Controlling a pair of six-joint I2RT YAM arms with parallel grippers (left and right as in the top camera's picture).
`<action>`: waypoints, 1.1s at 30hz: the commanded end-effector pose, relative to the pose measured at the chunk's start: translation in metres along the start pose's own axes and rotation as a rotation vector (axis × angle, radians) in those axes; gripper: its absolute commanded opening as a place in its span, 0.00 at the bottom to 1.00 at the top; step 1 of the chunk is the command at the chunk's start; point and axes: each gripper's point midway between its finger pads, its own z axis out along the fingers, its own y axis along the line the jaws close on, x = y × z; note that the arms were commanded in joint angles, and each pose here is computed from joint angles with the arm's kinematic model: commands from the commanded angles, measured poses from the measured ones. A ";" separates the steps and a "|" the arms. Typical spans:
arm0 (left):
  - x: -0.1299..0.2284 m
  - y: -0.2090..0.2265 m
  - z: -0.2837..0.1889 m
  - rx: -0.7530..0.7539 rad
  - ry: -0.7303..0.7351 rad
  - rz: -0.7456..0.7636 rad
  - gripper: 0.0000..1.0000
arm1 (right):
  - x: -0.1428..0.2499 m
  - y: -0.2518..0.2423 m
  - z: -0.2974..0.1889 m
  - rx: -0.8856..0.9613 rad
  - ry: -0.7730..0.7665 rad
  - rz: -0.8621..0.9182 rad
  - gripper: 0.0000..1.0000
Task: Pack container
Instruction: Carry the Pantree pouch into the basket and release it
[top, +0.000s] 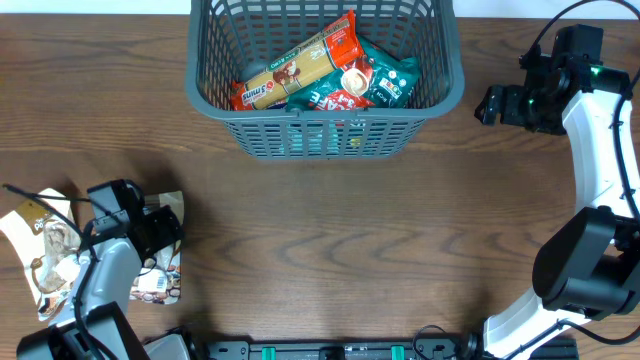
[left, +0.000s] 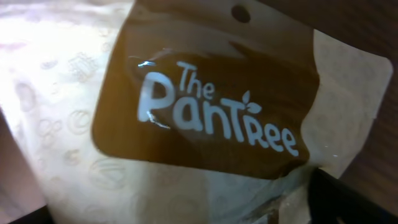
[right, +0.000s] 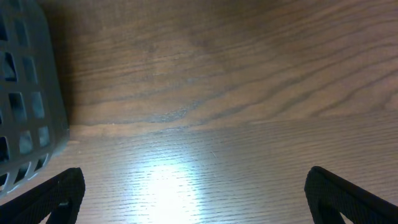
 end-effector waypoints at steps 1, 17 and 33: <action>0.043 -0.004 0.014 0.043 0.140 0.051 0.70 | 0.002 0.007 -0.001 -0.011 0.003 -0.024 0.99; -0.050 -0.052 -0.084 0.273 -0.058 0.012 0.06 | 0.002 0.007 -0.001 -0.011 0.003 -0.024 0.99; -0.194 -0.147 -0.307 0.349 -0.525 0.390 0.05 | 0.002 0.007 -0.001 -0.012 0.004 -0.024 0.99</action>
